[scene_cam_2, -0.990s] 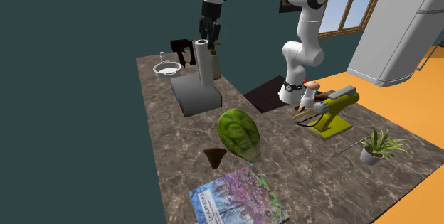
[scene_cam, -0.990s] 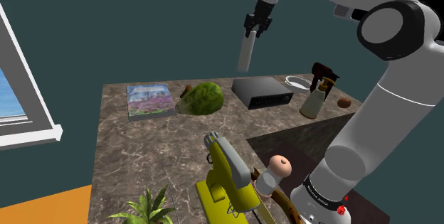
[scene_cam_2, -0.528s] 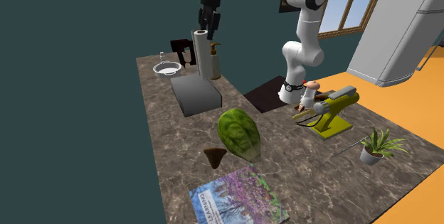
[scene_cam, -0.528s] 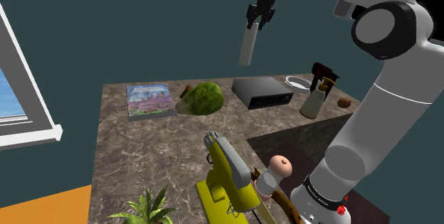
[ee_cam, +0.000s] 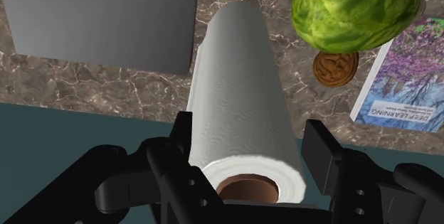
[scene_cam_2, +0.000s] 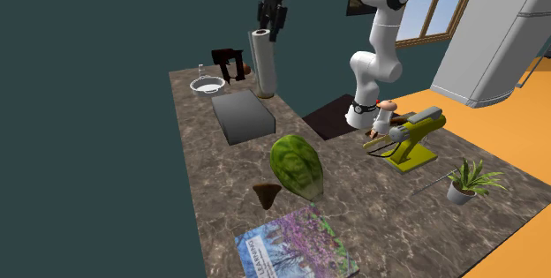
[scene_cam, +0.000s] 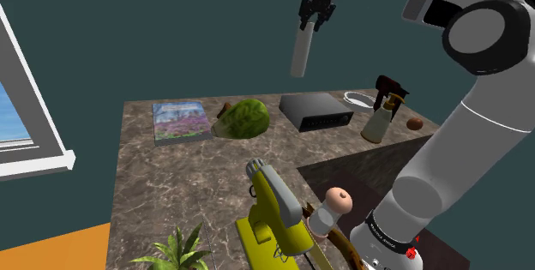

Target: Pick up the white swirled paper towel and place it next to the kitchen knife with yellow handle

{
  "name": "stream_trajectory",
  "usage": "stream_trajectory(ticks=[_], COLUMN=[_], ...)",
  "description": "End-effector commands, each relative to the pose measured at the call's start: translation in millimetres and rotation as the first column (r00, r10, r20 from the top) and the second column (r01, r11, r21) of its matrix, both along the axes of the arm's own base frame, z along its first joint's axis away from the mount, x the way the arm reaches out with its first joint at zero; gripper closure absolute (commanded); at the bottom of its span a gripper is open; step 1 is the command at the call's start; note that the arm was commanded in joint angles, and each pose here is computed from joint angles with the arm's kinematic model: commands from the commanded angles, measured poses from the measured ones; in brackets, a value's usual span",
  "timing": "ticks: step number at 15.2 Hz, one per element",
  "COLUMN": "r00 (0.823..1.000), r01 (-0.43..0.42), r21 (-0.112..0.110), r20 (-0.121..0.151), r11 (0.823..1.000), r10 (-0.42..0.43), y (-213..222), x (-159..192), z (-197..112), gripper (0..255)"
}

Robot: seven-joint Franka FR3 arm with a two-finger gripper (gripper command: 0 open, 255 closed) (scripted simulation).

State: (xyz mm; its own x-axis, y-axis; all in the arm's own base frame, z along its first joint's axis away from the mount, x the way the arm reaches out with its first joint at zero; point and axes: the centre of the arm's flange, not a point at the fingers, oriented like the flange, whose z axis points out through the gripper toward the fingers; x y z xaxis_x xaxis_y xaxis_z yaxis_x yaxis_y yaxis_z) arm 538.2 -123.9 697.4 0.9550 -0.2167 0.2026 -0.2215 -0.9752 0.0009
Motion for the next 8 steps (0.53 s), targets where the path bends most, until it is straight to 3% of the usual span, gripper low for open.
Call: stream_trajectory(ticks=[1,8], r00=[1.000,1.000], r01=[0.001,0.001], r21=[0.000,0.000], r20=[-0.001,-0.001], r11=[1.000,1.000], r10=[-0.001,-0.001], y=[17.7,84.8], x=[-17.9,-81.4], z=[-0.2,0.3], gripper=[255,255])
